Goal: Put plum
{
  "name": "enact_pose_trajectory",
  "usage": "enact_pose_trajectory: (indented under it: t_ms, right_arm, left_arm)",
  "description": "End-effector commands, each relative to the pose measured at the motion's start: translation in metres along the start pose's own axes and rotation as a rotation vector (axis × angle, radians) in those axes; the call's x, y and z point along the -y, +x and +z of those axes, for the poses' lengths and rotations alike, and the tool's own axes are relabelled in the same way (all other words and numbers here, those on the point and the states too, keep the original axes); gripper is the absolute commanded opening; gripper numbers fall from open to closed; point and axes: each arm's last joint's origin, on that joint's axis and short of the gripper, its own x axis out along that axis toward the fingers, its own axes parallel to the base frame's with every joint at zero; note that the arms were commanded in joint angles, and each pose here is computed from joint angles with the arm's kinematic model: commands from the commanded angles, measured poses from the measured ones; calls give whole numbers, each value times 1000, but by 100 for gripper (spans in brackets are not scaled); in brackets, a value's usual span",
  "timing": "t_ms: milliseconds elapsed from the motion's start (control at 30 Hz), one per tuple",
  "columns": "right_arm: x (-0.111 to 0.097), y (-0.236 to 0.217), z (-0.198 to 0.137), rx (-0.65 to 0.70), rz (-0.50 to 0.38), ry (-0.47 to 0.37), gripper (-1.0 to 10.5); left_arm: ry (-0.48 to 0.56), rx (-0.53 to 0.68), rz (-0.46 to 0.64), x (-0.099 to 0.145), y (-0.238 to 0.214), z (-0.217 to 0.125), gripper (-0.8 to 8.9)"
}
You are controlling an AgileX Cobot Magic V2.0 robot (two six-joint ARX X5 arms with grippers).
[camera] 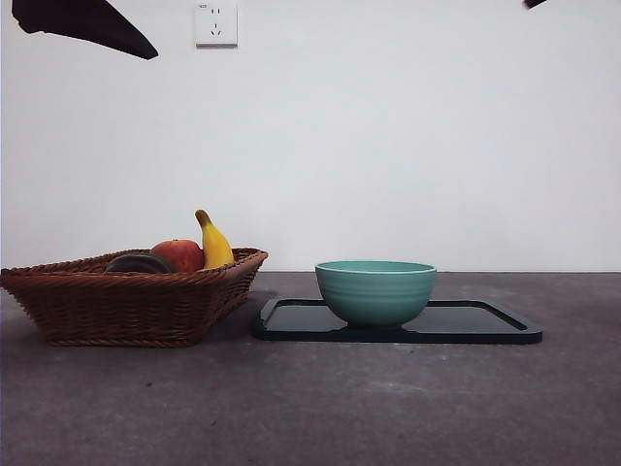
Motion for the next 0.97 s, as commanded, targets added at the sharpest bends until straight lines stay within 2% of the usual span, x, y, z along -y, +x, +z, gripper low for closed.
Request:
enact_pose_trajectory:
  t_ms: [33,267,500,700,967]
  right_arm:
    - [10,27,17,-57,20,8,187]
    - [46,95,31,-213,14,81,204]
    - [72,153,19,-352,-1,120,216]
    - [85,191,2,-427,2,138,216]
    - [89,219,-13,-467,1,134,216]
  left_arm:
    - [28,11,-3,1,-1,5,403]
    - [28,11,-3,1,-1,5,403]
    - [28,11,-3,1,-1,5,403]
    - [27,11,-3,1,-1,5,403]
    - [25,11,-3,1,-1,5,403]
